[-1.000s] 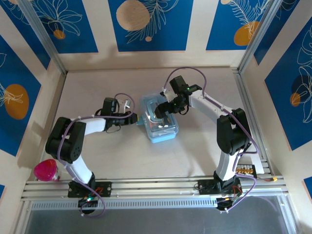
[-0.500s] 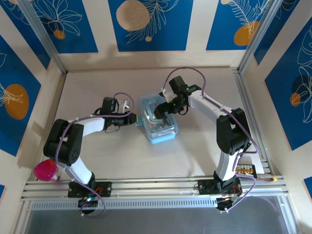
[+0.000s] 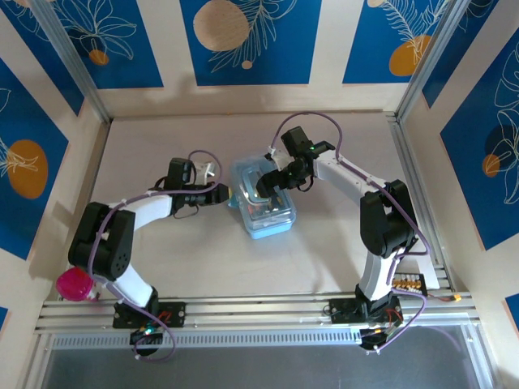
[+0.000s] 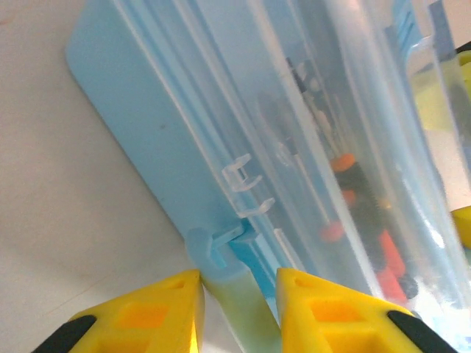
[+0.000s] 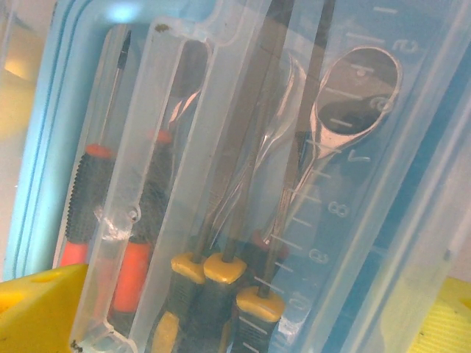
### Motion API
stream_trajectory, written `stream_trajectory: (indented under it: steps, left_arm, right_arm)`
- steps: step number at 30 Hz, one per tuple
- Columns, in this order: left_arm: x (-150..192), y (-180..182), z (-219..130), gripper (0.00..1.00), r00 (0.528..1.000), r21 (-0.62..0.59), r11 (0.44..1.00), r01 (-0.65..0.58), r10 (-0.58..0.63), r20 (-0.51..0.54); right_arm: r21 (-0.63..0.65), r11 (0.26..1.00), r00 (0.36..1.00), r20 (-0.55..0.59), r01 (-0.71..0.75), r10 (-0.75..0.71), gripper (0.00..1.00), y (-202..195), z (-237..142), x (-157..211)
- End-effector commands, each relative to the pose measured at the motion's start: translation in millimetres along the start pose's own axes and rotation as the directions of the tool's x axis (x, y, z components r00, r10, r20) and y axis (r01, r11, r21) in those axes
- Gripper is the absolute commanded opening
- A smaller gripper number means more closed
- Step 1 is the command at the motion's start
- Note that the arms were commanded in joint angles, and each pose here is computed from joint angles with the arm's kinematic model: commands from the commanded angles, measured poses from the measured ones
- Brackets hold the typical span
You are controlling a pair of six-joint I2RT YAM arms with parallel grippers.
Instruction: Pack the tool kit
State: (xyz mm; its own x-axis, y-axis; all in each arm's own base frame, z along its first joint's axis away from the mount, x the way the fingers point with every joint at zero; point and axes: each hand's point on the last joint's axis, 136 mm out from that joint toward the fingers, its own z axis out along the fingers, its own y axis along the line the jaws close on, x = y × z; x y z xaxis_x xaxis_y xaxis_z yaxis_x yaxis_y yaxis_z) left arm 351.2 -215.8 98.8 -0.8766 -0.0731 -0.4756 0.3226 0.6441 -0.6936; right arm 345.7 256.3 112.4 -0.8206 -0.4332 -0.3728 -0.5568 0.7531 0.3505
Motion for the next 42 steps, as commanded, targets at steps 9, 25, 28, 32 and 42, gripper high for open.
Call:
stream_trajectory:
  steps: [9, 25, 28, 32, 42]
  left_arm:
    - [-26.8, -38.3, -5.6, 0.30, 0.994, 0.144, 0.987, -0.067, 0.054, 0.097]
    - [-2.6, -14.2, -6.6, 0.31, 0.999, 0.035, 0.999, -0.018, 0.016, 0.051]
    - [3.3, 1.4, -15.3, 0.33, 0.998, -0.010, 1.000, 0.022, -0.021, 0.067]
    - [12.5, 15.2, -24.9, 0.39, 0.995, -0.058, 0.997, 0.052, -0.047, 0.086]
    - [32.8, 28.9, -14.1, 0.40, 0.989, -0.036, 0.990, 0.136, -0.133, 0.063]
  right_arm:
    - [-0.115, 0.988, 0.946, -0.317, -0.104, 0.062, 0.96, 22.8, 42.7, 84.3]
    - [-0.116, 0.988, 0.947, -0.316, -0.103, 0.061, 0.96, 22.7, 40.2, 84.5]
    - [-0.117, 0.988, 0.946, -0.319, -0.104, 0.062, 0.96, 22.6, 40.5, 85.8]
    - [-0.120, 0.988, 0.947, -0.317, -0.100, 0.058, 0.96, 23.0, 40.7, 85.5]
    - [-0.124, 0.987, 0.947, -0.318, -0.099, 0.055, 0.96, 23.6, 42.0, 83.0]
